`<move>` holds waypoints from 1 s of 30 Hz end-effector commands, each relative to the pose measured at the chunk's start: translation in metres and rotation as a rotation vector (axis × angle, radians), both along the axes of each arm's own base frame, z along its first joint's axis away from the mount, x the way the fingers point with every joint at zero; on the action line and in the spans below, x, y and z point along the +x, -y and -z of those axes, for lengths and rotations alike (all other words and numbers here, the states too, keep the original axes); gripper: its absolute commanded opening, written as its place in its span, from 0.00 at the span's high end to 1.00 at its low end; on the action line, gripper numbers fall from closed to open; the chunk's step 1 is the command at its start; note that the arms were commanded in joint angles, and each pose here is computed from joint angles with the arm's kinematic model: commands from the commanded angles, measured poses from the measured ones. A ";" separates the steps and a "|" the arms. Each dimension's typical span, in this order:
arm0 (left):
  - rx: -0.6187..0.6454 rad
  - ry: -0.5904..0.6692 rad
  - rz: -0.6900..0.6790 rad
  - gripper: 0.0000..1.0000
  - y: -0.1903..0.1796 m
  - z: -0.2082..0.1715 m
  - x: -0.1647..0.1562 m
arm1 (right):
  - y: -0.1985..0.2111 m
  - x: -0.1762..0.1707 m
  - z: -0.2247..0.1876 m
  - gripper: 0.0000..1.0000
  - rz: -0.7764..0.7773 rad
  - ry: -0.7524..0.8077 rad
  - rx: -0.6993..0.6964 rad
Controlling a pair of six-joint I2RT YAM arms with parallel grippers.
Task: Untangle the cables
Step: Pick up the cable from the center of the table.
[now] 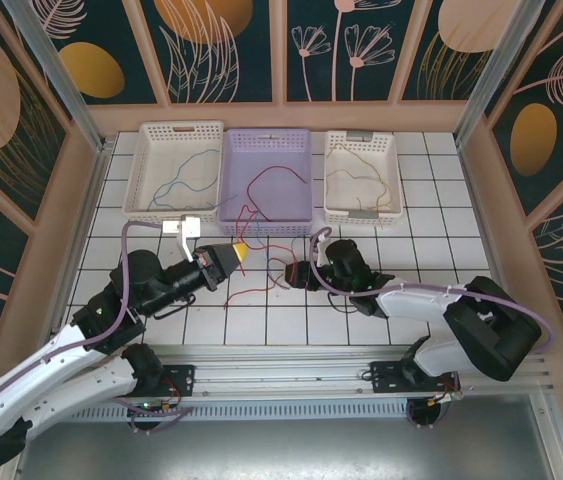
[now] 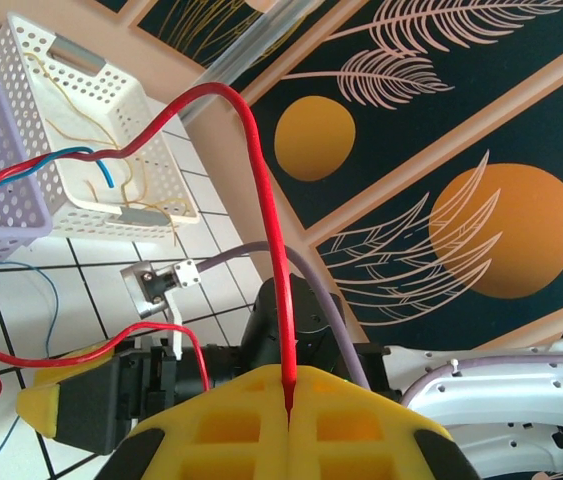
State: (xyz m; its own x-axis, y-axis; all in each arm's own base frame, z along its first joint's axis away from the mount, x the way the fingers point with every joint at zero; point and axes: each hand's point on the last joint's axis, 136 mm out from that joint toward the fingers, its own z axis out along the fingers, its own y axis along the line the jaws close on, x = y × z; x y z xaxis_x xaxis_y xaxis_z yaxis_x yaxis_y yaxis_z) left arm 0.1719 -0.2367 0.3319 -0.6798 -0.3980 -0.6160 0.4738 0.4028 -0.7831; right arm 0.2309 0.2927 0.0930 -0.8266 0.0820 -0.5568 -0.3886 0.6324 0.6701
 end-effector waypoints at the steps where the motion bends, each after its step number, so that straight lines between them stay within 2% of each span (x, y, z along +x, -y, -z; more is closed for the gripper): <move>1: 0.002 0.035 -0.008 1.00 -0.001 -0.010 0.002 | -0.015 -0.004 -0.006 0.47 -0.043 -0.012 0.071; 5: 0.028 0.044 -0.023 1.00 -0.005 -0.011 0.002 | -0.019 -0.002 0.016 0.48 -0.019 -0.071 0.011; 10: 0.046 0.040 -0.040 1.00 -0.015 -0.008 -0.002 | -0.025 -0.001 0.025 0.48 -0.021 -0.109 0.016; 23: 0.069 -0.017 -0.037 1.00 -0.023 0.026 -0.009 | -0.041 0.021 0.007 0.52 0.014 -0.063 0.073; 30: 0.080 -0.026 -0.035 1.00 -0.023 0.034 -0.009 | -0.050 0.026 0.015 0.57 0.004 -0.089 0.059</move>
State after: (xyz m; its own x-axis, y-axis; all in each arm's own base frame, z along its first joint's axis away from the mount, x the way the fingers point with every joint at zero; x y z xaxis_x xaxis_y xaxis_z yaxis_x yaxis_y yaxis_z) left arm 0.1624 -0.2160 0.3007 -0.6826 -0.3666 -0.6322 0.4448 0.4781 -0.7574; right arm 0.2510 0.3340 0.0706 -0.8784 0.1032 -0.4667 -0.3139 0.6118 0.7261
